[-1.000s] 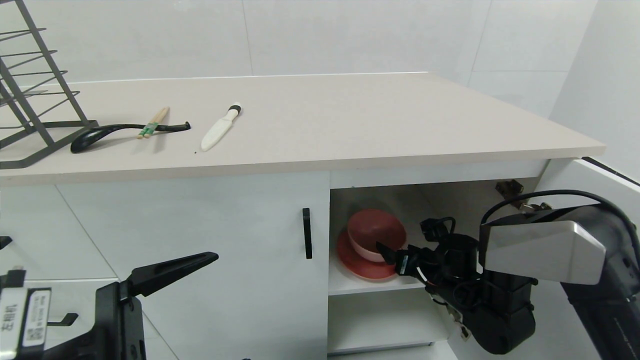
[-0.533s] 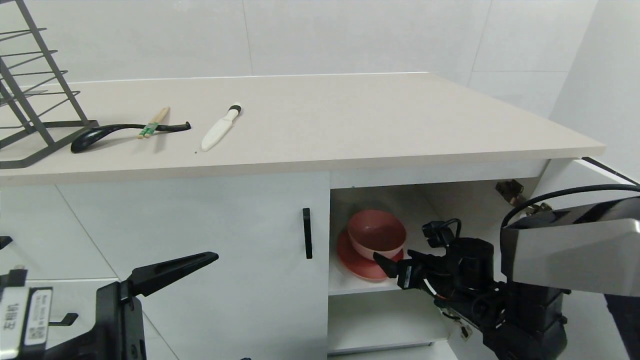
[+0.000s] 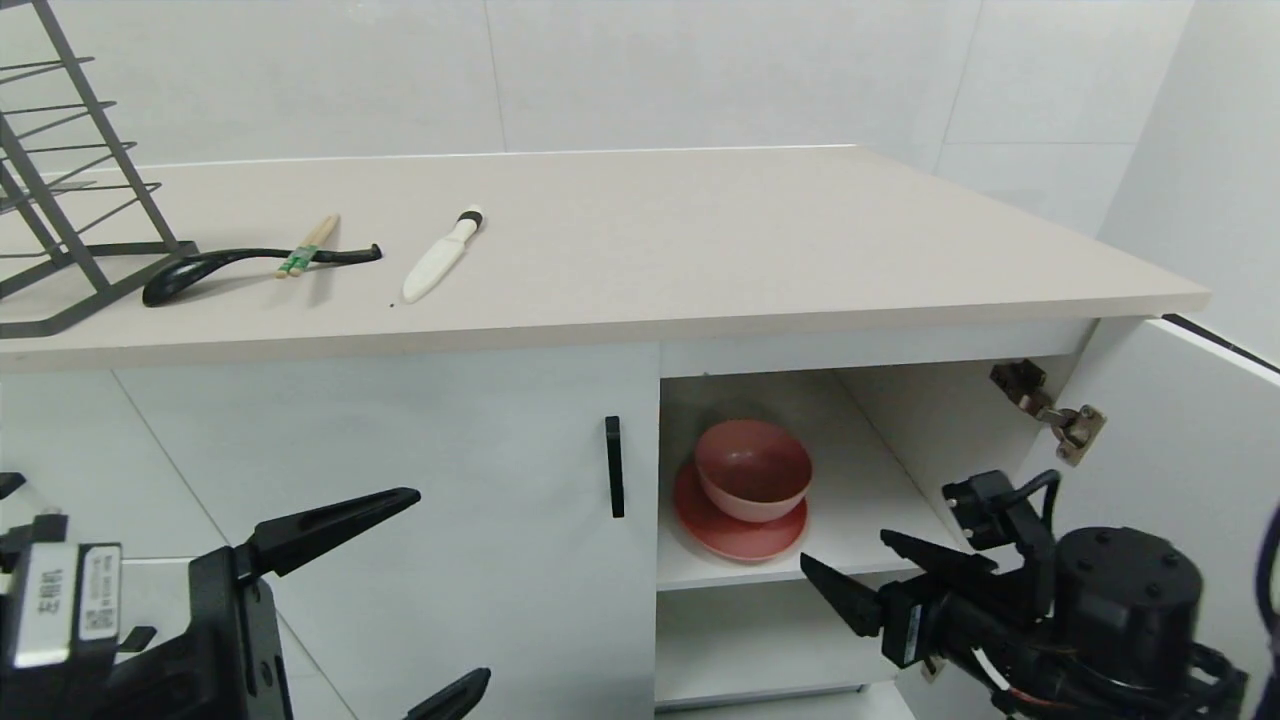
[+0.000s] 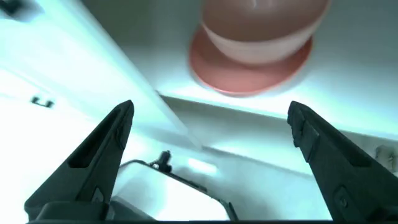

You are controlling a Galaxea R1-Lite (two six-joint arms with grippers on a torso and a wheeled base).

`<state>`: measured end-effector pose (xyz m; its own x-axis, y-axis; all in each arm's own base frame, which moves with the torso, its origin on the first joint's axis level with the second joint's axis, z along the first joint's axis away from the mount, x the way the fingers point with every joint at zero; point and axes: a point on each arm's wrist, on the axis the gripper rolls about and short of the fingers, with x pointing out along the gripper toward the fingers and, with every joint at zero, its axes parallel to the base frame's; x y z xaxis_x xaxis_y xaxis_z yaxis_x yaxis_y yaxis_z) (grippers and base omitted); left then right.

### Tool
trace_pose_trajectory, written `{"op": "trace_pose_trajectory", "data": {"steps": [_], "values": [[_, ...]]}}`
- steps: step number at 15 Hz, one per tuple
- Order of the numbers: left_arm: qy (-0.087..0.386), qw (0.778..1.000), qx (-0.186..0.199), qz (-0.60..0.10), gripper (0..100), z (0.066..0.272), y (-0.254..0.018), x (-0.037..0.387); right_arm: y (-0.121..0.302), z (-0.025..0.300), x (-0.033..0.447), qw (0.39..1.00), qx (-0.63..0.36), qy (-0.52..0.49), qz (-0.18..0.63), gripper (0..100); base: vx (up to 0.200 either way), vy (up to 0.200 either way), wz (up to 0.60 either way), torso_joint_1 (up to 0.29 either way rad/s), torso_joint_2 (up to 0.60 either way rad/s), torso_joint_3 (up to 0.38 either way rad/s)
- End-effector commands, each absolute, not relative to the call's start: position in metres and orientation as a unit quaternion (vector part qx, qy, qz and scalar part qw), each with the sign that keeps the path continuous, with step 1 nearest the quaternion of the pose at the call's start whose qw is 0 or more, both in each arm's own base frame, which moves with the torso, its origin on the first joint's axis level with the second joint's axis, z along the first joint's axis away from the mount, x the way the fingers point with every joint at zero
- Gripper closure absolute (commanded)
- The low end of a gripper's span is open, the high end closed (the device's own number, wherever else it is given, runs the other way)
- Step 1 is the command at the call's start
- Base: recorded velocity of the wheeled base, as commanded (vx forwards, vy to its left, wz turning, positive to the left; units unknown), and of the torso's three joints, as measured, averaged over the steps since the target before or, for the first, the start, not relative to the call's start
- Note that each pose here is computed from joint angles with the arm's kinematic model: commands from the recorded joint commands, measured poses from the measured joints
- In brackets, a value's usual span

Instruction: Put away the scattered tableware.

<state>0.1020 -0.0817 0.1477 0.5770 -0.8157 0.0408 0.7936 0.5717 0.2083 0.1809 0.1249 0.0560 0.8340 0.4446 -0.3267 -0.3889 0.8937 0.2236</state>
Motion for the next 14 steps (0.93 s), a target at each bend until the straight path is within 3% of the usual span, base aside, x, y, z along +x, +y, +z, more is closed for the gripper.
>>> {"op": "trace_pose_trajectory", "data": {"steps": [1, 7, 14], "values": [[-0.078, 0.901, 0.081, -0.419, 0, 0.152, -0.071, 0.103, 0.115, 0.091, 0.161, 0.971, 0.081, 0.109, 0.198, 0, 0.000, 0.000, 0.00, 0.000, 0.00, 0.000], [-0.066, 0.908, 0.071, -0.407, 0, 0.152, -0.050, 0.074, 0.086, 0.127, 0.126, 0.975, 0.094, 0.066, 0.190, 0, 0.000, 0.000, 0.00, 0.000, 0.00, 0.000], [-0.067, 0.937, 0.071, -0.337, 0, 0.149, -0.028, 0.053, 0.030, 0.128, 0.065, 0.989, -0.022, 0.069, 0.130, 0, 0.000, 0.000, 0.00, 0.000, 0.00, 0.000]]}}
